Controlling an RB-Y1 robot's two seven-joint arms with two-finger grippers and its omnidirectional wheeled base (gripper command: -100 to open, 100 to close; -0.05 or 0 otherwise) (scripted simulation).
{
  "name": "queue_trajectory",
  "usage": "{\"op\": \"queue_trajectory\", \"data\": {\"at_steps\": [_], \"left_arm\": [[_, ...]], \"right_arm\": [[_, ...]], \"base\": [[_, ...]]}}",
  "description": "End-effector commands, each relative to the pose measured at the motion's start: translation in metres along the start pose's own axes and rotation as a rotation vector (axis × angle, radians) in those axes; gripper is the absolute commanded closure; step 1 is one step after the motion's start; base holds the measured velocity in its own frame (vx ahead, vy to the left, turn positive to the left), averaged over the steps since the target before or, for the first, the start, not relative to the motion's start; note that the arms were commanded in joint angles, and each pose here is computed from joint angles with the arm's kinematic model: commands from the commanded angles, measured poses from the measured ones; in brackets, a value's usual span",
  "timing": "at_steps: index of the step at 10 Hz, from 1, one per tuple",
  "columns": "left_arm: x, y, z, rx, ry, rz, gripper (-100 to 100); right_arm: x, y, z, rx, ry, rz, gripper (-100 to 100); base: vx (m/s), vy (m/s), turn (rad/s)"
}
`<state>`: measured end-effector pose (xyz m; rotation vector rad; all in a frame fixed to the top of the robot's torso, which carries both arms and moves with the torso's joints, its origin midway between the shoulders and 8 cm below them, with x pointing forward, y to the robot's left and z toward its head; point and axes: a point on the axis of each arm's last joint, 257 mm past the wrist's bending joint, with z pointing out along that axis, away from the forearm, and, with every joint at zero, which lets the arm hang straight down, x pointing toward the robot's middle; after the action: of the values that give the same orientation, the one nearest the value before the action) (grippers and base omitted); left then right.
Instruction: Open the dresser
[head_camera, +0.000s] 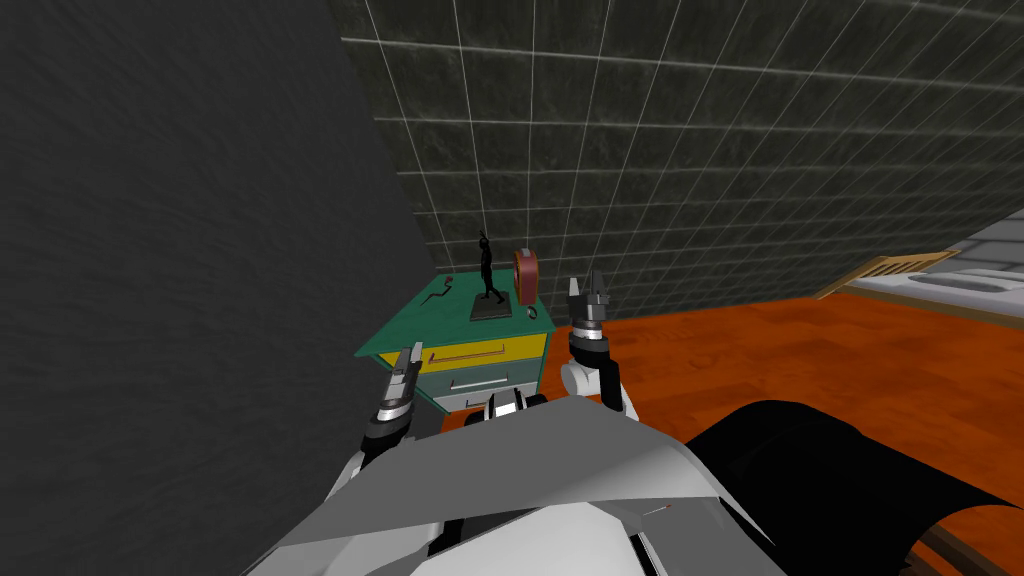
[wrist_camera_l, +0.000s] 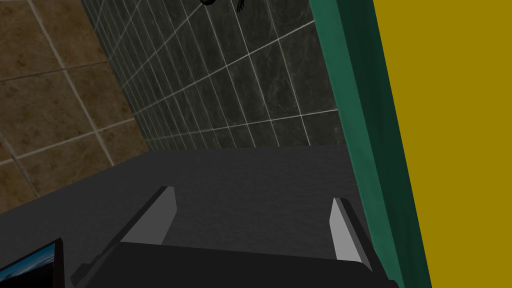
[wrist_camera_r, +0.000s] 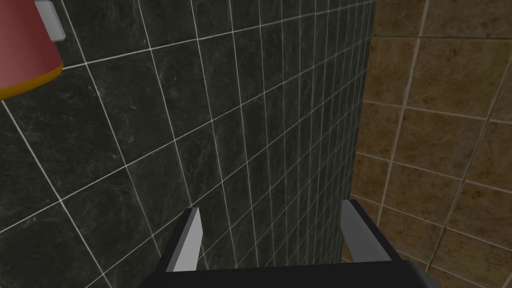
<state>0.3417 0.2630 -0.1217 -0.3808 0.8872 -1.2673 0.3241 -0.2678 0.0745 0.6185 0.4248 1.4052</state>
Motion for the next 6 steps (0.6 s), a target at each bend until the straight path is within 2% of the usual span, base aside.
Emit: {"op": "queue_trajectory", "data": {"at_steps": [1, 2, 3, 4, 5, 6], "left_arm": [[0.004, 0.016, -0.016, -0.034, 0.01, -0.004, -100], [0.005, 0.02, -0.019, -0.045, 0.01, -0.006, -100], [0.005, 0.02, -0.025, -0.035, 0.014, -0.005, -100], [0.006, 0.025, -0.029, -0.052, 0.015, -0.008, -100], [0.007, 0.024, -0.034, -0.037, 0.017, -0.007, -100], [0.008, 0.031, -0.039, -0.059, 0.018, -0.011, -100]], "right_arm": [[0.0, 0.0, 0.0, 0.0, 0.0, 0.0, 0], [0.0, 0.0, 0.0, 0.0, 0.0, 0.0, 0], [0.0, 0.0, 0.0, 0.0, 0.0, 0.0, 0], [0.0, 0.0, 0.0, 0.0, 0.0, 0.0, 0], [0.0, 0.0, 0.0, 0.0, 0.0, 0.0, 0], [0.0, 0.0, 0.0, 0.0, 0.0, 0.0, 0]], "base": [[0.0, 0.0, 0.0], [0.003, 0.005, -0.013], [-0.003, -0.005, 0.013], [-0.003, -0.004, 0.012], [0.0, 0.0, 0.0], [0.0, 0.0, 0.0]]}}
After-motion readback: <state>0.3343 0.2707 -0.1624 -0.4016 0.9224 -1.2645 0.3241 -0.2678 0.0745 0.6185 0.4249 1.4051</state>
